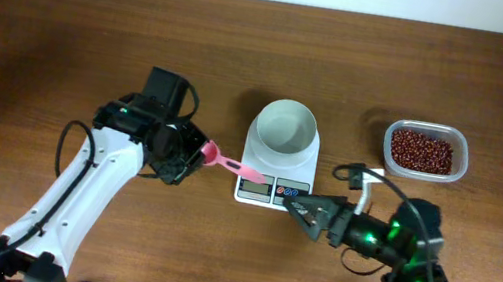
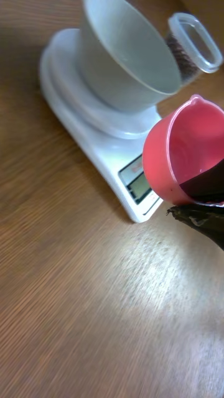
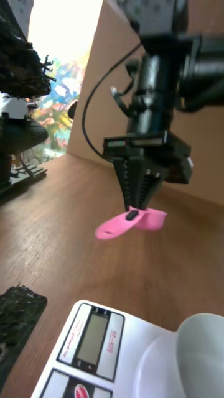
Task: Scoop and weigh 50g on scale
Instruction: 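Move the right gripper to the scoop handle held by the left gripper, then grasp the scoop handle with the right gripper and release the left gripper, then carry the scoop with the right gripper into the bean tub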
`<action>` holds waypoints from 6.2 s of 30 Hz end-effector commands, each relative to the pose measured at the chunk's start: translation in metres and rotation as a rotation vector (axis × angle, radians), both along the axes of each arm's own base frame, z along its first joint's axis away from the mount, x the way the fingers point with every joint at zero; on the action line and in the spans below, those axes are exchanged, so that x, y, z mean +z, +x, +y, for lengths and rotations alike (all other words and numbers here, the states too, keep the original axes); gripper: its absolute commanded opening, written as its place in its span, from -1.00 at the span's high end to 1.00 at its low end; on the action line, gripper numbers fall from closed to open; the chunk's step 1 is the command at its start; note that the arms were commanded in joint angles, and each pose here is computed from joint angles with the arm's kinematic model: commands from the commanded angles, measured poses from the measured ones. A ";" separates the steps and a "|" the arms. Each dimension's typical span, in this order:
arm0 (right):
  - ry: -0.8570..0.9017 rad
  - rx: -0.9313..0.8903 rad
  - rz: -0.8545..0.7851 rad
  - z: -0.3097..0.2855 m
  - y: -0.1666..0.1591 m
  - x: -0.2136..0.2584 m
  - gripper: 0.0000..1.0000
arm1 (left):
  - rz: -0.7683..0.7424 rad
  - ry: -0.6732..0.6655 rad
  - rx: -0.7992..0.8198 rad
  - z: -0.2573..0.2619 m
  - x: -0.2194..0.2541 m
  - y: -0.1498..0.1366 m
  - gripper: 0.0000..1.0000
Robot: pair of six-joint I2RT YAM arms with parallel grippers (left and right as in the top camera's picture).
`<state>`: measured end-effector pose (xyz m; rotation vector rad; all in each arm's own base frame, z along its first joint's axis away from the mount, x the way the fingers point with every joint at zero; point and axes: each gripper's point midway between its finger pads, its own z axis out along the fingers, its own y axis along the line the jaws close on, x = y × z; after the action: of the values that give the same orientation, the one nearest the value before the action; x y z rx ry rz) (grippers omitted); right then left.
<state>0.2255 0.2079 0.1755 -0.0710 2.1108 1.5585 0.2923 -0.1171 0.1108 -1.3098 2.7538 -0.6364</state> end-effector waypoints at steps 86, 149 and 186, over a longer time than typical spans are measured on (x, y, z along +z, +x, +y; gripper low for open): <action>-0.137 -0.064 -0.070 -0.007 0.024 -0.028 0.92 | -0.033 0.163 -0.107 -0.038 -0.004 -0.025 -0.98; -0.305 -0.585 -0.274 -0.227 0.107 0.058 0.92 | -0.318 0.291 -0.604 -0.034 0.005 0.009 -0.98; -0.791 -0.429 0.103 -0.248 0.134 -0.082 0.92 | -0.318 0.291 -0.604 -0.034 0.005 0.009 -0.98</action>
<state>0.3603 -0.0540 0.0913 0.1667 2.4886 0.3197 0.2990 -0.1530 0.1118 -0.2971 2.8198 -0.3932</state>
